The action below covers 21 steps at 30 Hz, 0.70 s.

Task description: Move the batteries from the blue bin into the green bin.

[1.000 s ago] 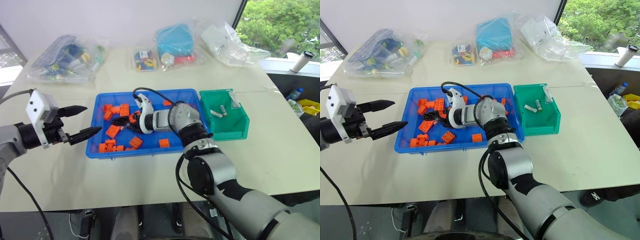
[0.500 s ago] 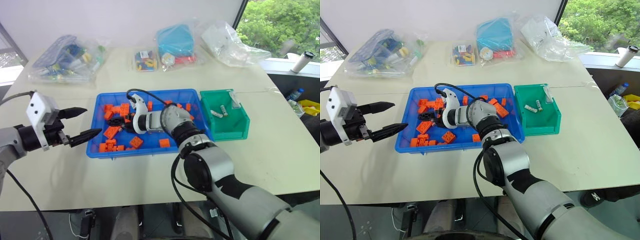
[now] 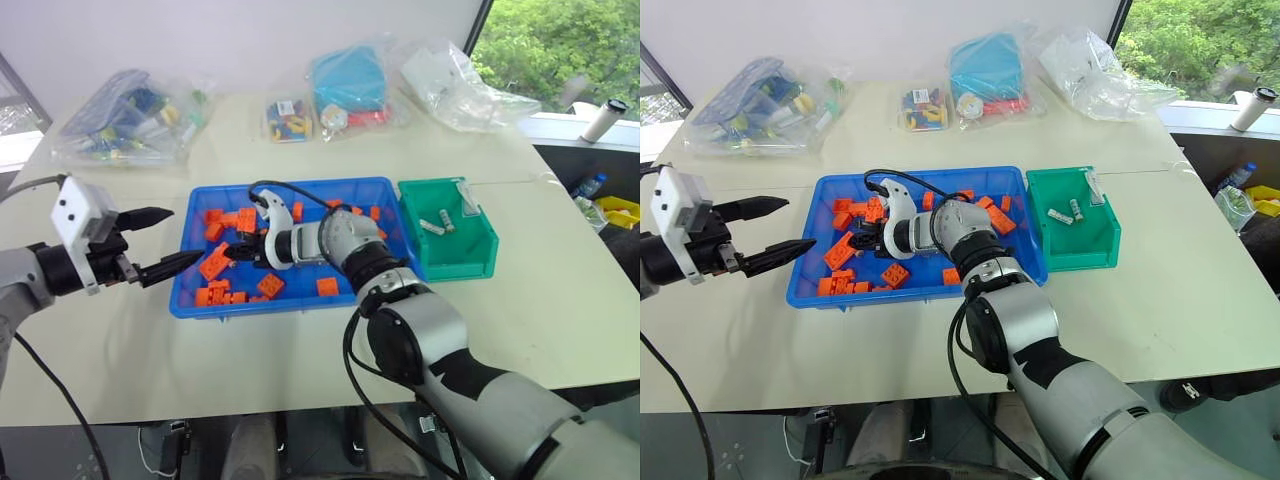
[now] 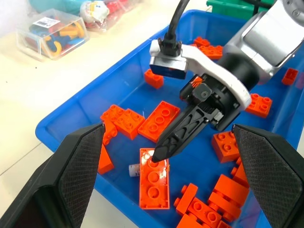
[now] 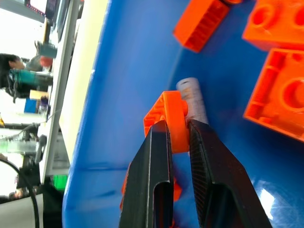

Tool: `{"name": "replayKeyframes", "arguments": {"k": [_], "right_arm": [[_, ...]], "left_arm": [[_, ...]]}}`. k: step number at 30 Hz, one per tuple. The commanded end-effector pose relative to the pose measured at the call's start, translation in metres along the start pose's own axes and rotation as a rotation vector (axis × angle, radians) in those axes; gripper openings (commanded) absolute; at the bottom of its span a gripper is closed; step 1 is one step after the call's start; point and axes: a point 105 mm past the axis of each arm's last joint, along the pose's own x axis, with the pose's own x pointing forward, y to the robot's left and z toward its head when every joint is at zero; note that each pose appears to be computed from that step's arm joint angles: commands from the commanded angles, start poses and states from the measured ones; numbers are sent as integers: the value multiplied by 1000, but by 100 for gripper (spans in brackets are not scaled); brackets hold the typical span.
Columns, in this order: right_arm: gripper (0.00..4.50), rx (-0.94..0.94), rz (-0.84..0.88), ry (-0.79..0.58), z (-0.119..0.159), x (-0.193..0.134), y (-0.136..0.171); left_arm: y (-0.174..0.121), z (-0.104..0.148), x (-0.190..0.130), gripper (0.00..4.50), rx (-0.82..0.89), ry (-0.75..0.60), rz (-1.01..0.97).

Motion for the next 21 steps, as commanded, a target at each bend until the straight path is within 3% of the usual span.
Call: {"name": "replayKeyframes", "arguments": {"k": [1,8,12,18,21], "right_arm": [[0,-105,43,-86,35,-29,20],[0,-226,-89,-257,81,-101,-4],[0,-305,-211,-295,88,-125,-29],[280,-599,-383,-301,90,-127,-47],[280,-816,-279,-386,98,-123,-9]], "left_arm": [[2,8,1,450,37,-25,2],[2,6,4,450,32,-22,-18],[1,6,6,450,30,-25,-26],[3,7,8,450,34,-27,-33],[5,9,6,450,38,-28,-29]]}}
